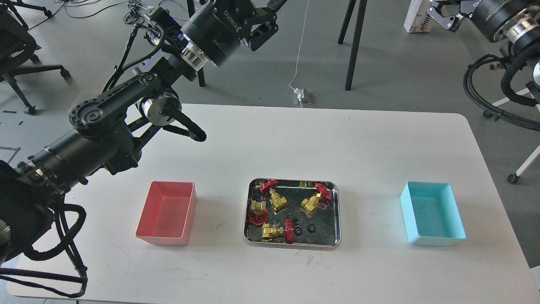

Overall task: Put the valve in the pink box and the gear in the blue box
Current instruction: 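Reach the left gripper over the pink box toward the metal tray, then grasp a brass valve with red handle on the tray with left gripper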

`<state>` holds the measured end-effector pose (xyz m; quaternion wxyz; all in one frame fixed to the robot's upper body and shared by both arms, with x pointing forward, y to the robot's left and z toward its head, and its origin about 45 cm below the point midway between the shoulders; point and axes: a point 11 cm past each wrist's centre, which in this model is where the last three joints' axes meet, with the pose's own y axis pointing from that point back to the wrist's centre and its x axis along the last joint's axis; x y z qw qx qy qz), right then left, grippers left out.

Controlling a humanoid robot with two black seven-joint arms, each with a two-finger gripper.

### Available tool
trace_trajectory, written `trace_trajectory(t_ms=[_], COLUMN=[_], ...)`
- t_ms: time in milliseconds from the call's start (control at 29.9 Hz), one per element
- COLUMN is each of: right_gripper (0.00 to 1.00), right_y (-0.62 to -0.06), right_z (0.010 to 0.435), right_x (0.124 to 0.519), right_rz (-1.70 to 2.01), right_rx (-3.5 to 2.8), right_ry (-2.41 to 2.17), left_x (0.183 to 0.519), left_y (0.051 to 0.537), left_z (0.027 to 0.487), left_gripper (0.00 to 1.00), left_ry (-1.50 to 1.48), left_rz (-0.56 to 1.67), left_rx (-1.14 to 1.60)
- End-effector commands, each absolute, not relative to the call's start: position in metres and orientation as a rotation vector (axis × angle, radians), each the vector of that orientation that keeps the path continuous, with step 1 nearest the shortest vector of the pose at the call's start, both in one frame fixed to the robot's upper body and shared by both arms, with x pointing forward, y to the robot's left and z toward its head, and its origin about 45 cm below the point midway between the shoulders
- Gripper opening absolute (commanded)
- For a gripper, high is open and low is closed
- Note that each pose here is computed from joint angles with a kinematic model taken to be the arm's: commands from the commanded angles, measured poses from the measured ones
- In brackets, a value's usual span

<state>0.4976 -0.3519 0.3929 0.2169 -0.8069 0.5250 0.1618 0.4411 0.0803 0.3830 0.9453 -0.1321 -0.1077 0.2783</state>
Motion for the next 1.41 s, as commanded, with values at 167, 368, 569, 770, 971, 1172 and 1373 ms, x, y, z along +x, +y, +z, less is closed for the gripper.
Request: trace_trajectory(t_ms=[167,368,569,770,971,1172,1373], right_gripper=[1.0,1.0,1.0,1.0,1.0,1.0,1.0], right_y=[-0.365,-0.388,-0.394,-0.384,-0.363,-0.355,-0.356], right_z=[0.384,0.389,0.391,0.391,0.401,0.392,0.388], right_x=[0.495,0.495,0.494,0.498,0.506,0.507,0.506], right_rz=[0.47,0.55,0.542,0.586,0.618,0.644,0.652], right_rx=[-2.201,-2.042,-2.033,-2.05,-2.078,-2.089,-2.09], right_ry=[1.507,1.572,1.585,1.595,1.566,1.562,1.567], left_x=[0.404,0.382,0.386,0.36,0.341,0.333,0.33], left_y=[0.002,0.023,0.083,0.097,0.111,0.123,0.137], left_z=[0.362,0.278,0.235,0.187,0.156,0.14,0.117], left_gripper=[0.99,0.99,0.99,0.98,0.98,0.98,0.97], left_ry=[-0.723,-1.173,-1.285,-1.208,-1.19,-1.177,-1.168], left_rz=[0.212,-0.189,-0.235,-0.283,-0.295,-0.295,-0.301], left_rx=[0.317,0.728,0.837,0.816,0.776,0.769,0.794])
